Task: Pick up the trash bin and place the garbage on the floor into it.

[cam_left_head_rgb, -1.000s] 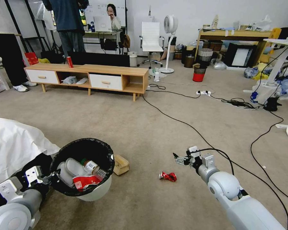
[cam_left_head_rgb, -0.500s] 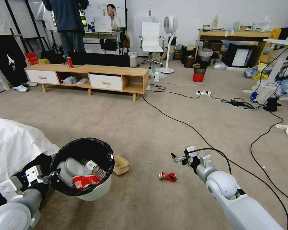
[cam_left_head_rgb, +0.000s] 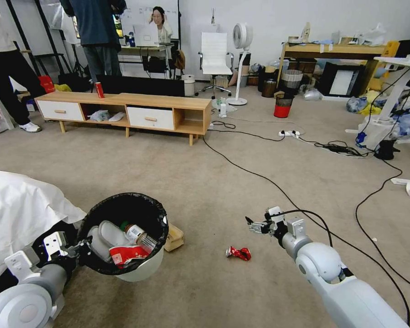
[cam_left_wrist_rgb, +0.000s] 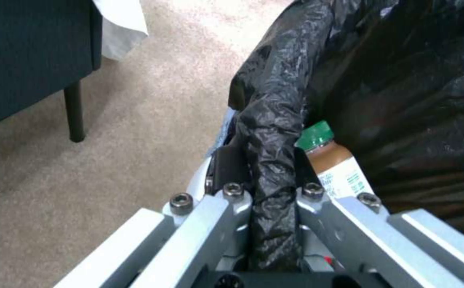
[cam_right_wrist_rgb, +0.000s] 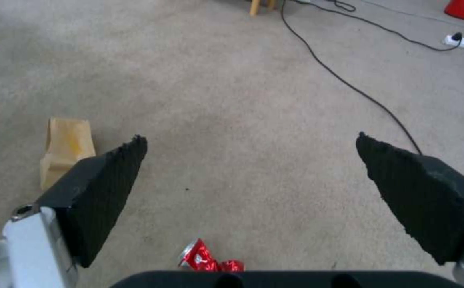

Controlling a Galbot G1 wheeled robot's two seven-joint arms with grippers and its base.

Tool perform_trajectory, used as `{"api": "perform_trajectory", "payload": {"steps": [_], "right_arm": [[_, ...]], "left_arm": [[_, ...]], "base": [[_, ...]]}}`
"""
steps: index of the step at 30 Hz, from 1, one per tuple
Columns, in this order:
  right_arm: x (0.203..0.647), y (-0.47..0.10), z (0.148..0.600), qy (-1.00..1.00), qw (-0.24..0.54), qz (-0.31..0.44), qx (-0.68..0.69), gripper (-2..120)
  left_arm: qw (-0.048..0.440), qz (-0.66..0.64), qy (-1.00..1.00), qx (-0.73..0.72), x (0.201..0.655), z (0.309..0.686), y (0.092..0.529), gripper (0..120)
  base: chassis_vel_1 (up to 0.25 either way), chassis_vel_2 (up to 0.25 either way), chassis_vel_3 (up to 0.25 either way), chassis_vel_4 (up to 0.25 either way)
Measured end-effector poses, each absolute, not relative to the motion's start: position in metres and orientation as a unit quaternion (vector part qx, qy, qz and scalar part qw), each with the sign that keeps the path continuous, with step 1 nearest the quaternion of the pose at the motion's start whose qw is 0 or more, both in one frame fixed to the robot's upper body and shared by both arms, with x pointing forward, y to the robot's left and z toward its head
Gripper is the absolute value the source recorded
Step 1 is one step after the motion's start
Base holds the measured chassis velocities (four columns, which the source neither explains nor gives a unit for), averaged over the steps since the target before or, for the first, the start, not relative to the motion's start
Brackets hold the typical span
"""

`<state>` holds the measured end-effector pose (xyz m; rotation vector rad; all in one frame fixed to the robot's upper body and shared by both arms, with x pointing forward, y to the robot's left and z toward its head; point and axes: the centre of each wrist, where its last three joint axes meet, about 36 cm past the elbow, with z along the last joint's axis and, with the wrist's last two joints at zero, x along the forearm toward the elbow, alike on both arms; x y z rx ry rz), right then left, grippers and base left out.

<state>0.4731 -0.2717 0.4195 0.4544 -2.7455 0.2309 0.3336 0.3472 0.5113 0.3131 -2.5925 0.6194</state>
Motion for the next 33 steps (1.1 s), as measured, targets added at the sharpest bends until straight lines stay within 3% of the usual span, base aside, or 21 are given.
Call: {"api": "perform_trajectory", "payload": {"steps": [33], "right_arm": [[0.475,-0.267,0.413,-0.968,0.171,0.077,0.165,100]], "left_arm": [[0.230,0.229,-0.939,0.115,0.333,0.508,0.349,3]], "base": [[0.000,0.000,0.000,0.000]]}}
